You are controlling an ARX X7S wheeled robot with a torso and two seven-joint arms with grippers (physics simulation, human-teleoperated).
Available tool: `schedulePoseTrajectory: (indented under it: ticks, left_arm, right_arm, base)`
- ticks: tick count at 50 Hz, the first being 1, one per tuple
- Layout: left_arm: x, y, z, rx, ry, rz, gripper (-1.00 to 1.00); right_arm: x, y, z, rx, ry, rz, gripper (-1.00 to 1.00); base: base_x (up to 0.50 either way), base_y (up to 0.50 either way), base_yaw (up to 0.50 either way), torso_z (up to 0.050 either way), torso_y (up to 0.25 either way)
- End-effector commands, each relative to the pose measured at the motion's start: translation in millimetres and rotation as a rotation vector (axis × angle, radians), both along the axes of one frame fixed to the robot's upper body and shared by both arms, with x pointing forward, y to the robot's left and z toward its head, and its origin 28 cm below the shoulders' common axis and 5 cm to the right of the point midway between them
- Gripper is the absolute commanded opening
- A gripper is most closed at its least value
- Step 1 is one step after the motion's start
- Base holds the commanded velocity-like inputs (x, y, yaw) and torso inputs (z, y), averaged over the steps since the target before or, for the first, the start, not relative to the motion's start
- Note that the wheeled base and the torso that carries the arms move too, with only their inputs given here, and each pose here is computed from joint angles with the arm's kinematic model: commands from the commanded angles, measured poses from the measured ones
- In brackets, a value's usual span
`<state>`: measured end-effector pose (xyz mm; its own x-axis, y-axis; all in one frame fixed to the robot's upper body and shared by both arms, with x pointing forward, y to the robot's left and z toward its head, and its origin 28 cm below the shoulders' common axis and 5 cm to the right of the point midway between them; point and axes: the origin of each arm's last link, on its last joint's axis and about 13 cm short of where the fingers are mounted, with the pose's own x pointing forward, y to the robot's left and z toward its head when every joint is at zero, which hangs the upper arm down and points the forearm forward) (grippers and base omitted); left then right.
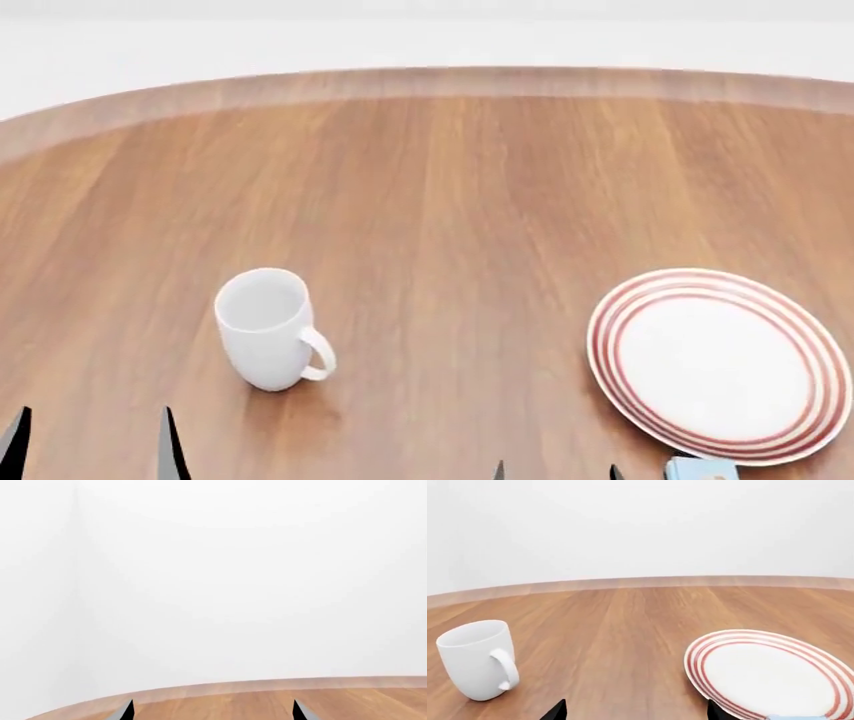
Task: Pick up the red mug and put it on the plate
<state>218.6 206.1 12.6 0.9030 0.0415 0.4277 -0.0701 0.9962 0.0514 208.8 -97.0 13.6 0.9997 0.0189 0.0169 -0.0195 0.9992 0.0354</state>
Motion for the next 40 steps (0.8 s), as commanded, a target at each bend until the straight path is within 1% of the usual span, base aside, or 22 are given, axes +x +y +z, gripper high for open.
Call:
schedulePoseTrajectory:
  ticks: [1, 35, 40]
  left_arm:
    - [0.0, 0.0, 0.0, 0.001, -0.001, 0.000, 1.00]
    - [0.0, 0.0, 0.0, 0.002, -0.002, -0.001, 1.00]
    - [0.0, 0.0, 0.0, 0.002, -0.002, 0.000, 1.00]
  right_arm:
    - [0.2, 0.3, 0.0, 0.000, 0.000, 0.000, 1.00]
    - [0.3, -0.2, 0.2, 0.000, 0.004, -0.011, 1.00]
    - [1.4, -0.3, -0.6, 0.000, 0.004, -0.007, 1.00]
  base:
    - [0.17, 0.00, 0.00, 0.000, 0.000]
    - [0.17, 0.00, 0.00, 0.000, 0.000]
    - [0.05, 0.00, 0.00, 0.000, 0.000]
